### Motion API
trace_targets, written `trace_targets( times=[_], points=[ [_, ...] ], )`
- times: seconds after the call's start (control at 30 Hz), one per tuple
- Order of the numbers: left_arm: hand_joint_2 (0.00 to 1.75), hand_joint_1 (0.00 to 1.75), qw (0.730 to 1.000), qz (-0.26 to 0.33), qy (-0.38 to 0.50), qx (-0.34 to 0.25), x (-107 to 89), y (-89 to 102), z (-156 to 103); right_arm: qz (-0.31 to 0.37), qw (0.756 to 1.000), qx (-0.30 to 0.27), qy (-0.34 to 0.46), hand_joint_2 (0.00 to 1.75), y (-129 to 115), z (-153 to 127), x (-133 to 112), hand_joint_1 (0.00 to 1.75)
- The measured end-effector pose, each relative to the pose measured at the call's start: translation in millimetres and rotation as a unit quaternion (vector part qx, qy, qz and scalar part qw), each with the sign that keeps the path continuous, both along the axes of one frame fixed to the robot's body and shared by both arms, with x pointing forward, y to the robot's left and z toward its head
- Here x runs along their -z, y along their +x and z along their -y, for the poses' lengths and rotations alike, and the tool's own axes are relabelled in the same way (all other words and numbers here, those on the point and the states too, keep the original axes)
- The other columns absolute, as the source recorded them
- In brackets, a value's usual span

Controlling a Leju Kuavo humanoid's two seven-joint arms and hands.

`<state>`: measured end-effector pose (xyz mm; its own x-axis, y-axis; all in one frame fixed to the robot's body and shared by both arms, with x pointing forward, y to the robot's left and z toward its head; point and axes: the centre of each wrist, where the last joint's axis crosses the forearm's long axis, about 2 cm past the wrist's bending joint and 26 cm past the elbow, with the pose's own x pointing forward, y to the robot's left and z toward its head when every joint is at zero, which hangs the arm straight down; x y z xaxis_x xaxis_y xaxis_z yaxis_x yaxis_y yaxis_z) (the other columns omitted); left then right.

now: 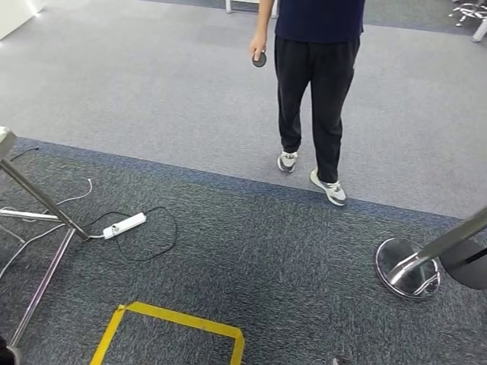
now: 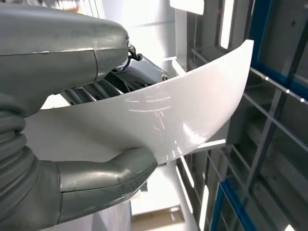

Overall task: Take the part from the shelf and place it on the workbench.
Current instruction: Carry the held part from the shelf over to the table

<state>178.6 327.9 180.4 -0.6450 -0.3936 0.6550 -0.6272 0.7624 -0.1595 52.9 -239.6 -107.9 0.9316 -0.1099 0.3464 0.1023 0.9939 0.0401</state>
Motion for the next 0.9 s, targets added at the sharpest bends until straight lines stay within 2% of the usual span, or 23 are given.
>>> trace_targets(
  times=[0.43,0.67,0.9],
  points=[
    [1.75,1.75,1.000,-0.006,0.001,0.001,1.8,0.1,0,-0.013,0.999,0.020,-0.047,1.75,0,7,0,0.00],
    [1.75,1.75,1.000,-0.012,0.001,0.005,4.2,-0.3,0,-0.021,0.993,0.048,-0.107,1.75,-5,42,3,0.00],
    [1.75,1.75,1.000,-0.018,0.002,0.007,6.5,-3.4,-2,-0.013,0.985,0.112,-0.128,1.75,-4,66,2,0.00]
  ],
)
